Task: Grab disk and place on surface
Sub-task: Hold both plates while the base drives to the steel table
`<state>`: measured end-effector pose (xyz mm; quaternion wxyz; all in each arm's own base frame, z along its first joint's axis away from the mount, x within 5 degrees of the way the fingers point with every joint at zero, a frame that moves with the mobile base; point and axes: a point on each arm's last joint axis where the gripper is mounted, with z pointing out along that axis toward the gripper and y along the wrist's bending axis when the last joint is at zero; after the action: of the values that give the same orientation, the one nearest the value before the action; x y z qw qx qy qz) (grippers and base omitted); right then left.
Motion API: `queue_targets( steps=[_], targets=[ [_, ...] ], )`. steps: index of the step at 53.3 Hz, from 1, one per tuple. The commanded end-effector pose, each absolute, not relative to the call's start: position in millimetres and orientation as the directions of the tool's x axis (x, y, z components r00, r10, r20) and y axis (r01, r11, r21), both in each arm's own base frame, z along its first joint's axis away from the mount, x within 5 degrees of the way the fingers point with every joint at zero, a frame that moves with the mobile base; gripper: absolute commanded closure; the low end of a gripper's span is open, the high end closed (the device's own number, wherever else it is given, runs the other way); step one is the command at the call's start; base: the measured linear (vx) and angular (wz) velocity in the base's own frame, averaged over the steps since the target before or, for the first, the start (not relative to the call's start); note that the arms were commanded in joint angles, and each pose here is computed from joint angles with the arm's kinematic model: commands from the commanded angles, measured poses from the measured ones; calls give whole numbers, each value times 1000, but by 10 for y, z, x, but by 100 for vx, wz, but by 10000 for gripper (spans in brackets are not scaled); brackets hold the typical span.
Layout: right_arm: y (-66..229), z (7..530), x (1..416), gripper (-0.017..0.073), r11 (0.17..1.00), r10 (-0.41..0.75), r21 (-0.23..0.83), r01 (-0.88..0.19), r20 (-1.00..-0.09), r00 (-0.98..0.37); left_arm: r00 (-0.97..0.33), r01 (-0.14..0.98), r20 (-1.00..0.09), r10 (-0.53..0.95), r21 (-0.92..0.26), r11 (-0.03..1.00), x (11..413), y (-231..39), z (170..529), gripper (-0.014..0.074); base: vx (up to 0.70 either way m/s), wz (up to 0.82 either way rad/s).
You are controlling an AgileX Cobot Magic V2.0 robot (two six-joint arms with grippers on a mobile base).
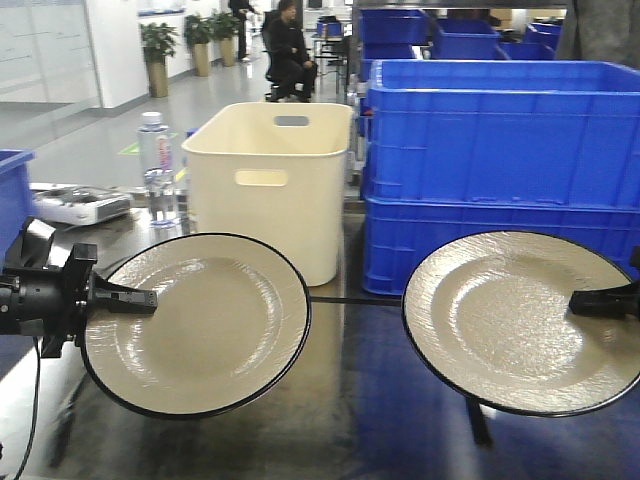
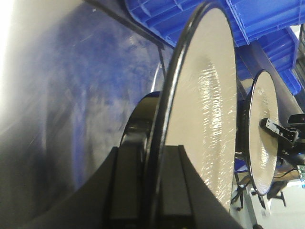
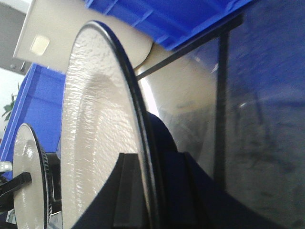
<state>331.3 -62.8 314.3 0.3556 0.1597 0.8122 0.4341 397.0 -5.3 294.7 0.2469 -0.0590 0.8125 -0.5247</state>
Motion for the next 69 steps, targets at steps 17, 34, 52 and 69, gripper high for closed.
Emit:
queue_targets(
  steps=[17,34,52,69],
  targets=[
    [-565,3502,3247,568,495,609,856,-150,-465,-642,-841,258,-373,-392,-913,315,3873,-121,3394,601,8,-19],
    [-562,3502,3245,568,494,607,856,-152,-464,-645,-841,258,-373,-392,-913,315,3873,-121,3394,601,0,-1],
    [-567,3515,3252,568,483,620,862,-153,-460,-635,-837,256,-374,-399,-913,318,3880,-117,3393,601,0,0],
    [-575,3517,3259,568,484,629,862,-149,-461,-626,-818,244,-381,-431,-908,339,3916,-106,3385,601,0,0]
  ],
)
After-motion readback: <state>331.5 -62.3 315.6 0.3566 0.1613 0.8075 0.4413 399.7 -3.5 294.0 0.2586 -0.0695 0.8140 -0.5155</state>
